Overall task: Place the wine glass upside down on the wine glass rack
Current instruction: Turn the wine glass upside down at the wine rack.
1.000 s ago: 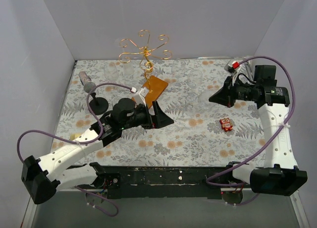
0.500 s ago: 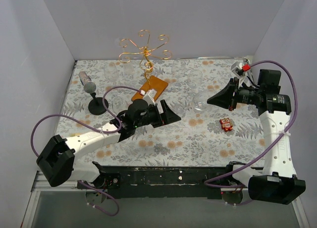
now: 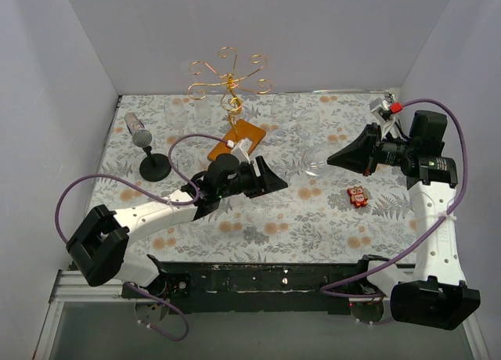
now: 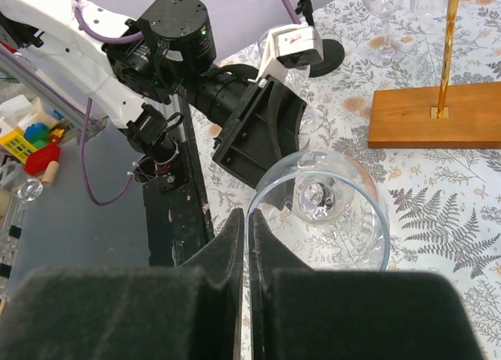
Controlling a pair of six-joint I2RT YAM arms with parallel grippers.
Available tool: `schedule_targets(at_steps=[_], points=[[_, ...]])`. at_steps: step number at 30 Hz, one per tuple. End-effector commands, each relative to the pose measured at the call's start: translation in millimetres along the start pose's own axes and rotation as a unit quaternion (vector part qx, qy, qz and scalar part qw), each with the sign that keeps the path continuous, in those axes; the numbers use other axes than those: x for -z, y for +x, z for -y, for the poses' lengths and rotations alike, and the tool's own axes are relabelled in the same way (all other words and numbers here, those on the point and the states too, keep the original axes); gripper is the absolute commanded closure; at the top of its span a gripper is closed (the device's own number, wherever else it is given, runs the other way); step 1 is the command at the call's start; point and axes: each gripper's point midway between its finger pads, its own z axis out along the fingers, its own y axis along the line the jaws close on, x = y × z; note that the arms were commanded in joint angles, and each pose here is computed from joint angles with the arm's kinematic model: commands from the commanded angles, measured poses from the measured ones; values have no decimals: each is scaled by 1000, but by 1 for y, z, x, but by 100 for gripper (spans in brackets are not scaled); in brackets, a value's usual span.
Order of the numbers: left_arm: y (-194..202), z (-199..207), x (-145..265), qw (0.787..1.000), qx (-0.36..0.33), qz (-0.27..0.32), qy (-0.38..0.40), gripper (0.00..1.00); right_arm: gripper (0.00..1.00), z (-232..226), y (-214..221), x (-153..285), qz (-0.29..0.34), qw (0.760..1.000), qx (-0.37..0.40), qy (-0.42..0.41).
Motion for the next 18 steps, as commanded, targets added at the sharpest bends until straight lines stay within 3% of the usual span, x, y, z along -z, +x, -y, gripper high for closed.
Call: schedule_targets(at_steps=[1, 7, 12, 14, 18], points=[[-18, 10, -7, 999, -20, 27, -8, 44, 99, -15, -10, 1, 11, 999, 34, -32], [-25, 5, -11, 998, -37, 36, -32, 63, 99, -14, -7, 1, 11, 999, 29, -32], [-27, -1, -11, 997, -54, 36, -49, 86, 99, -13, -6, 1, 11, 999, 26, -33], [-28, -2, -11, 996, -59, 36, -52, 100, 99, -13, -6, 1, 12, 999, 25, -34], [-32, -5, -7, 995, -71, 46, -62, 100, 99, -10, -3, 1, 10, 999, 21, -28]])
